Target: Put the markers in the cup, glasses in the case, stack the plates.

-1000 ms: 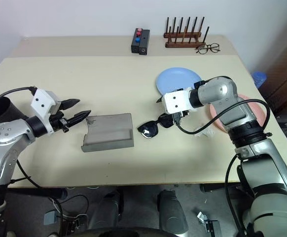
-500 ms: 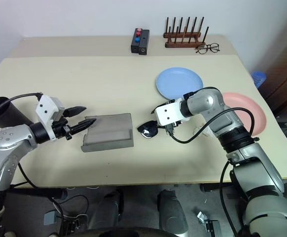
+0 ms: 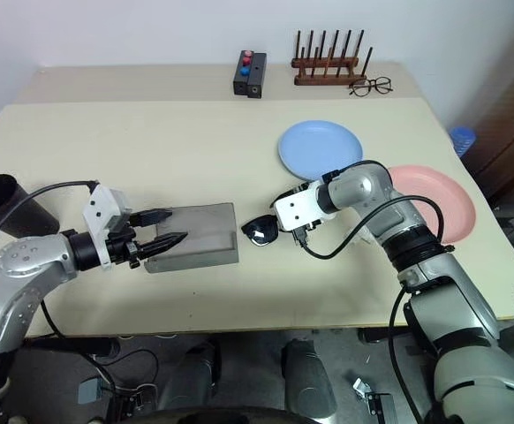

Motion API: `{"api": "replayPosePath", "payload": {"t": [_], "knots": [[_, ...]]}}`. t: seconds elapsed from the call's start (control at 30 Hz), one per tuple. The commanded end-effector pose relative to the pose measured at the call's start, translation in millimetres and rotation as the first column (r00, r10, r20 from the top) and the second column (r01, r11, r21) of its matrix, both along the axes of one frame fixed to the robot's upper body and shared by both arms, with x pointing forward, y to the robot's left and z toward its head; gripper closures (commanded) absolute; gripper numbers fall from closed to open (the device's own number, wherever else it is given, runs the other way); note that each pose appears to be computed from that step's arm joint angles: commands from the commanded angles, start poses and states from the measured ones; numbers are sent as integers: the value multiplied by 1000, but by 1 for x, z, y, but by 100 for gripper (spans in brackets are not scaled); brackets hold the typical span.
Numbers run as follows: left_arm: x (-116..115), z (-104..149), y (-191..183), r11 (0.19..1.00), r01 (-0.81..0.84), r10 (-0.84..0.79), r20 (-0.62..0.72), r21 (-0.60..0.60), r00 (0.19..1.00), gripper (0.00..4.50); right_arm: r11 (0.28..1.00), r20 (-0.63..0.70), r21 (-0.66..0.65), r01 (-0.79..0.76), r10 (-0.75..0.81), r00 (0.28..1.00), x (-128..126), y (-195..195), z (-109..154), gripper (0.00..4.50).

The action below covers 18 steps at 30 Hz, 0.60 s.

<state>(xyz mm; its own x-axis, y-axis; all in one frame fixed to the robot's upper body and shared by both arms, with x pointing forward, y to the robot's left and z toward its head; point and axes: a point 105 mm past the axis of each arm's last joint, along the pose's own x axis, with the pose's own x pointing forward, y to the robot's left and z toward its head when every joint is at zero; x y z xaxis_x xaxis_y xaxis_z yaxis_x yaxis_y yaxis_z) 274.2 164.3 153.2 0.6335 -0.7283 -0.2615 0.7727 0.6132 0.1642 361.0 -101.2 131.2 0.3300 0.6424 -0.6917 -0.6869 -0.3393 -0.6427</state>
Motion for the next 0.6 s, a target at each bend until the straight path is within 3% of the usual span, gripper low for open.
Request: {"api": "replayPosePath", "payload": {"t": [0.03, 0.1, 0.23, 0.47, 0.6], "knots": [[-4, 7, -3, 1000, 20, -20, 23, 10, 1000, 169, 1000, 75, -9, -10, 11, 997, 6, 0, 14, 201], [-4, 6, -3, 1000, 18, -18, 22, 11, 1000, 169, 1000, 77, -13, -9, 10, 997, 6, -1, 13, 258], [-2, 7, -1, 1000, 12, -13, 24, 14, 1000, 169, 1000, 84, -20, -10, 12, 996, 5, -3, 13, 448], [2, 9, 7, 999, -23, 22, 46, 26, 999, 169, 998, 78, 26, 52, -54, 995, 3, -7, 20, 448], [13, 16, 21, 995, -98, 94, 110, 34, 989, 169, 978, 32, 143, 152, -158, 987, 5, 0, 39, 448]]}}
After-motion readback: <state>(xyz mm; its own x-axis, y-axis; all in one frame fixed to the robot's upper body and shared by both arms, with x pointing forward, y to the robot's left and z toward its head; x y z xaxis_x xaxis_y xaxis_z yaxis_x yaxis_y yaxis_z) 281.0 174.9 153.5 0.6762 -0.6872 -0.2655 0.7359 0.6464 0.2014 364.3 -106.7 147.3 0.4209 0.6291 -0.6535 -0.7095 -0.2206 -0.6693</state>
